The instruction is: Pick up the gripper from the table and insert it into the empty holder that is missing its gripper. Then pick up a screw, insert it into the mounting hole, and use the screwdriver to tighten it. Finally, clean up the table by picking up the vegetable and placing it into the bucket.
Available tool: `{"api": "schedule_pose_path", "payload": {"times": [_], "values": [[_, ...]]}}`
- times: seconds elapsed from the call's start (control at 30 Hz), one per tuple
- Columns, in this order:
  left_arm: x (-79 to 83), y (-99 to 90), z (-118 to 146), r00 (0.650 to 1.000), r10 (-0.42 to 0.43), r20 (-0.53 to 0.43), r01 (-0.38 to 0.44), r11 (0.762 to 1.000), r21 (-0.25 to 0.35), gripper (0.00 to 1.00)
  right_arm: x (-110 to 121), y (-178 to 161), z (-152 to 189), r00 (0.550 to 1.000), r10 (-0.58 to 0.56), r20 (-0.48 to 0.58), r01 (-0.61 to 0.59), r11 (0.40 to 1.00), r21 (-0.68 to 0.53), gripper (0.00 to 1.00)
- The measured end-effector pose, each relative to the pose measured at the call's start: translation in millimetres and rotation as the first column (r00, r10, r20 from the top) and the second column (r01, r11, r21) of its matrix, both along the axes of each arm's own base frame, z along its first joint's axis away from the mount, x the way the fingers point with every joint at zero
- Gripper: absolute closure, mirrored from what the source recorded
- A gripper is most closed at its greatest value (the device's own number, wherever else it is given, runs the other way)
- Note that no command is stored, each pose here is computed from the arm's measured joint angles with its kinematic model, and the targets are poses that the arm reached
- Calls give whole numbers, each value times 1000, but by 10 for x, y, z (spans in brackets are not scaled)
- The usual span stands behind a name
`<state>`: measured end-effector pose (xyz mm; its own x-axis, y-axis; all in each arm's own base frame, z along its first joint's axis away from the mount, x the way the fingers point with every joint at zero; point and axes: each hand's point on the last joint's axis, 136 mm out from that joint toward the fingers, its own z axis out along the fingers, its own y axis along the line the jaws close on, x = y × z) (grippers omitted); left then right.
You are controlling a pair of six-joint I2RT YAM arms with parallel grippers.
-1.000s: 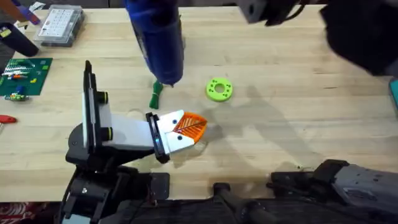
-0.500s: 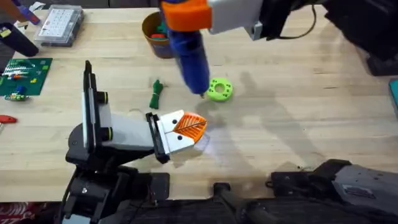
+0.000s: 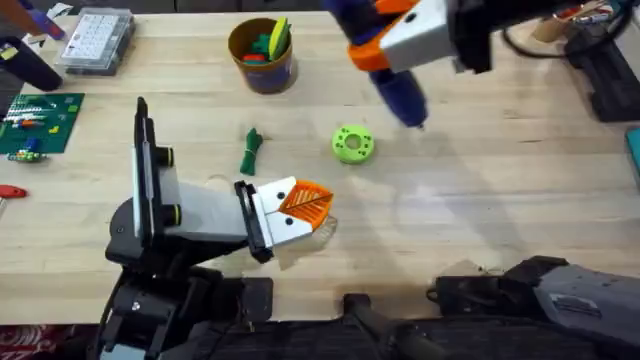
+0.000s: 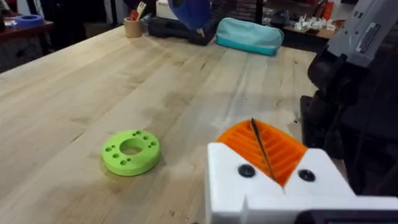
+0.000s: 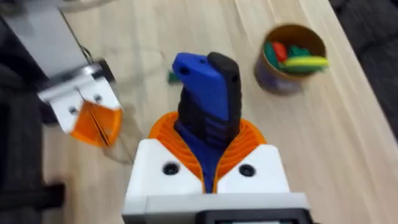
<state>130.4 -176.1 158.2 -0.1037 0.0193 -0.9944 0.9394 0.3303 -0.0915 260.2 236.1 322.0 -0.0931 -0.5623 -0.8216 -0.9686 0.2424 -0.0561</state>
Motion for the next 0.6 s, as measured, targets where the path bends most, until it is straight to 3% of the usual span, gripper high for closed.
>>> {"api": "schedule_pose_path", "payload": {"times": [0.27,0.43,0.6], "values": [[1,0,0,1000,0,0,0,1000,0,988,63,-448,-291,994,-62,90,87,949,-303,955],[1,0,0,1000,0,0,0,1000,0,988,112,-701,-564,993,-91,72,115,874,-472,957],[1,0,0,1000,0,0,0,1000,0,988,349,-834,-938,992,-117,42,118,782,-612,956]]}}
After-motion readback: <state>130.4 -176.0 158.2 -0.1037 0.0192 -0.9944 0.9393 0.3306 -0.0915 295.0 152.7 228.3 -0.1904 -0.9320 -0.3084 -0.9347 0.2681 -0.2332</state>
